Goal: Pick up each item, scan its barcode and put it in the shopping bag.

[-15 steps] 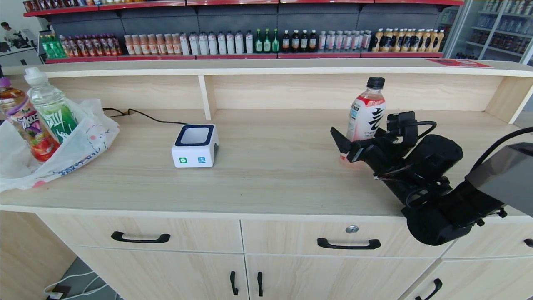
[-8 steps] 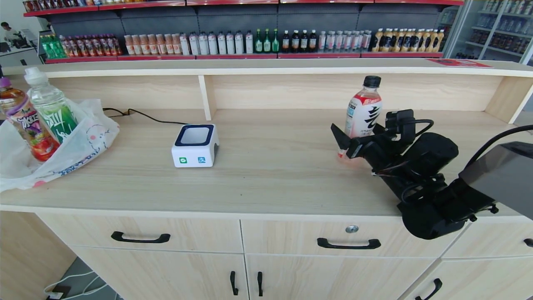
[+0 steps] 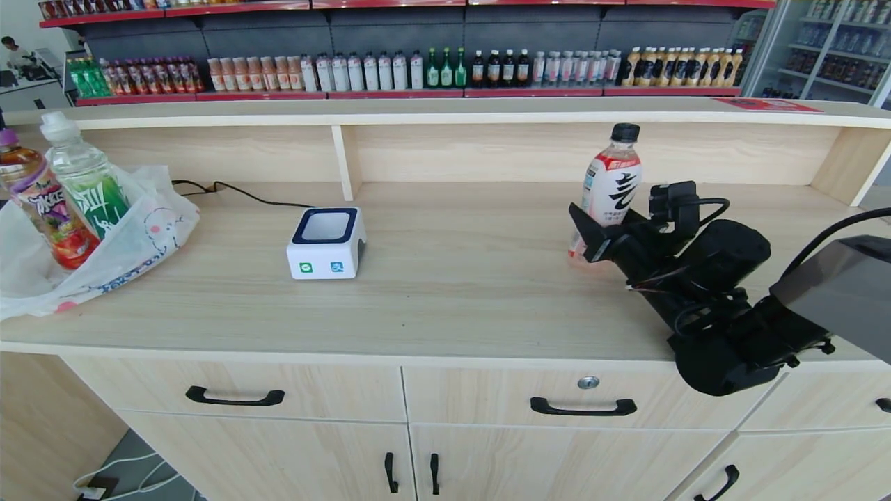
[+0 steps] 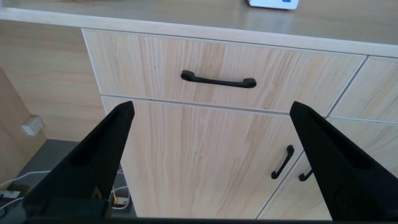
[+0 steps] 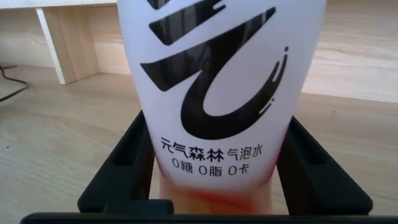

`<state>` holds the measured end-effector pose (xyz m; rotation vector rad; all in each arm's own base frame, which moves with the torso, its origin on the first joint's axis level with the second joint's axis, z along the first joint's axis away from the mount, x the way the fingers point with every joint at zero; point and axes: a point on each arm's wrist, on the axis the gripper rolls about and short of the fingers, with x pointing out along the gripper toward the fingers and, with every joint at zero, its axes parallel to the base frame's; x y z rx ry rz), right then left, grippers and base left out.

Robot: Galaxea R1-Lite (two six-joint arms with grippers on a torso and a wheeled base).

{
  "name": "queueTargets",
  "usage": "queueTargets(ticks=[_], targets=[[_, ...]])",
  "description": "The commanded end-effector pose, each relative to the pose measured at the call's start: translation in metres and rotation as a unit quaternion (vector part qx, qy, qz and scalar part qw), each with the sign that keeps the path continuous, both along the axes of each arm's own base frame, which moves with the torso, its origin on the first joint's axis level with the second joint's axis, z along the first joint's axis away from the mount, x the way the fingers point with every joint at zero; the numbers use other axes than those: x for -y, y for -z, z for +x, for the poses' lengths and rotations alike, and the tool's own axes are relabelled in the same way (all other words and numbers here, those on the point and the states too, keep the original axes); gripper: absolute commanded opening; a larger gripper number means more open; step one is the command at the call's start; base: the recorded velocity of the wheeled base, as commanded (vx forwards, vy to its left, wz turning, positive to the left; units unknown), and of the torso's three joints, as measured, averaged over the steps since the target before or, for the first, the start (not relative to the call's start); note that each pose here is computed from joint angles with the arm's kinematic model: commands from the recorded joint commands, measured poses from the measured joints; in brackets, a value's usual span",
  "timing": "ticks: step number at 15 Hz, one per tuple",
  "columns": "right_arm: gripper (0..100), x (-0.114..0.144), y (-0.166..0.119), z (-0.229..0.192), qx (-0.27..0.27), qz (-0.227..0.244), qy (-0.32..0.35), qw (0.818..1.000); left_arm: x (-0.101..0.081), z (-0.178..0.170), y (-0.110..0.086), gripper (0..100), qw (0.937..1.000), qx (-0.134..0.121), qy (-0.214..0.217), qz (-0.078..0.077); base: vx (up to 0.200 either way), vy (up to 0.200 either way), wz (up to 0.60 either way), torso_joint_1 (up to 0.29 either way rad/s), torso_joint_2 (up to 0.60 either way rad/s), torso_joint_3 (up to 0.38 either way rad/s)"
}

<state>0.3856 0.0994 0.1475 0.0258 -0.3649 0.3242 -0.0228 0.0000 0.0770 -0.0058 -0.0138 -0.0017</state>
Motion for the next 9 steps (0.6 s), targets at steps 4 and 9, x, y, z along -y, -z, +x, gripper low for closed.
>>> queueTargets(ticks=[4,9], targets=[[0,0.001,-0.018,-0.001,0.029,0.005,0.001,1.0,0.0,0.0,0.0,100,1.0,0.002,-0.001,0.0,0.0,0.0,0.0,0.0,0.0,0.0],[0,0.004,-0.044,-0.019,0.063,-0.008,0.011,0.998,0.0,0.0,0.0,100,1.0,0.002,-0.001,0.0,0.0,0.0,0.0,0.0,0.0,0.0]])
